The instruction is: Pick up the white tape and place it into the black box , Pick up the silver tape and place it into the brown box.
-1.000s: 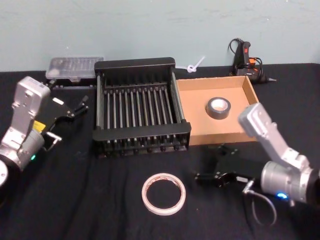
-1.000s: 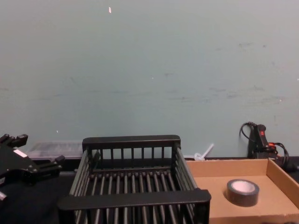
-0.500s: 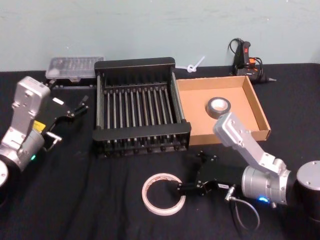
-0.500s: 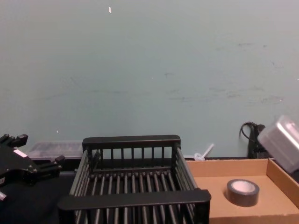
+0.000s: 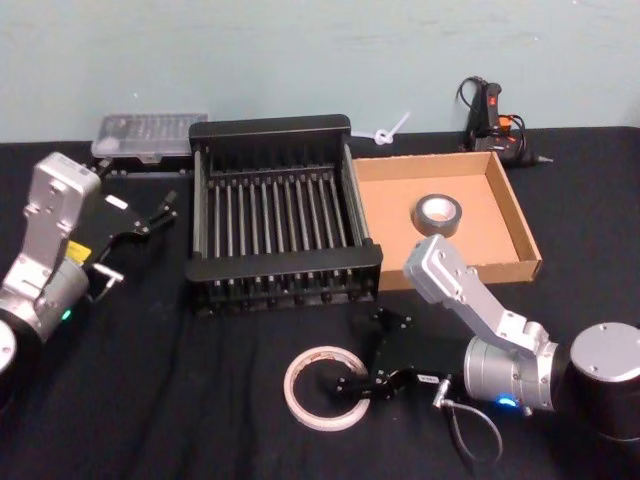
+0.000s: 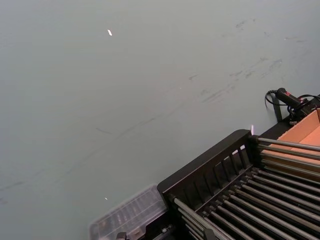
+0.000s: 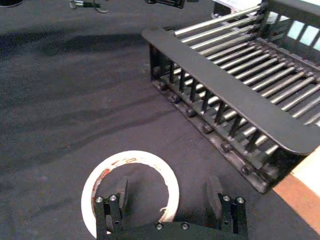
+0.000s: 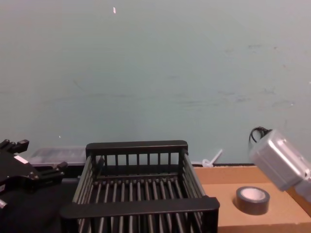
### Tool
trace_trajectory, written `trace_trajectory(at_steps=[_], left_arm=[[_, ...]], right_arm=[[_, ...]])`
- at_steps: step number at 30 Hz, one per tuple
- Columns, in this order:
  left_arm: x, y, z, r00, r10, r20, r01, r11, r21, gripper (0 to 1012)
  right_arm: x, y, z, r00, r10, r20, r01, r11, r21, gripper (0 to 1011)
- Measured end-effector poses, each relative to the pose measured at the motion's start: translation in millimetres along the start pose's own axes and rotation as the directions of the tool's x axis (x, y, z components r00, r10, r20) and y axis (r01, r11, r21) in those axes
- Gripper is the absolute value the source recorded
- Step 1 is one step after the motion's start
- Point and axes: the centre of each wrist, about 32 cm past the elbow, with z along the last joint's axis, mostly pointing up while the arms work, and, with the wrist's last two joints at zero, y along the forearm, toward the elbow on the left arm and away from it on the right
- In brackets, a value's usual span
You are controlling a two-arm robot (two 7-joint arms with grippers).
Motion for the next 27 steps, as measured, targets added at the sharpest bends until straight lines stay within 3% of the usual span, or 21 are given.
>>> trace_trajectory(at_steps=[14,27], left_arm=[[0.0,0.0,0.0,1.0000,0.000,0.000,0.000,1.0000,0.000,1001],[0.0,0.0,0.0,1.0000,0.000,0.000,0.000,1.0000,0.000,1001]], right_arm=[[-3.1,6.6,-4.3,1.000,0.029,-0.009,-0.029,0.999,-0.030,1002],[-2.7,7.8,-4.6,1.000,0.012,-0.021,-0.012,0.999,-0.031,1002]])
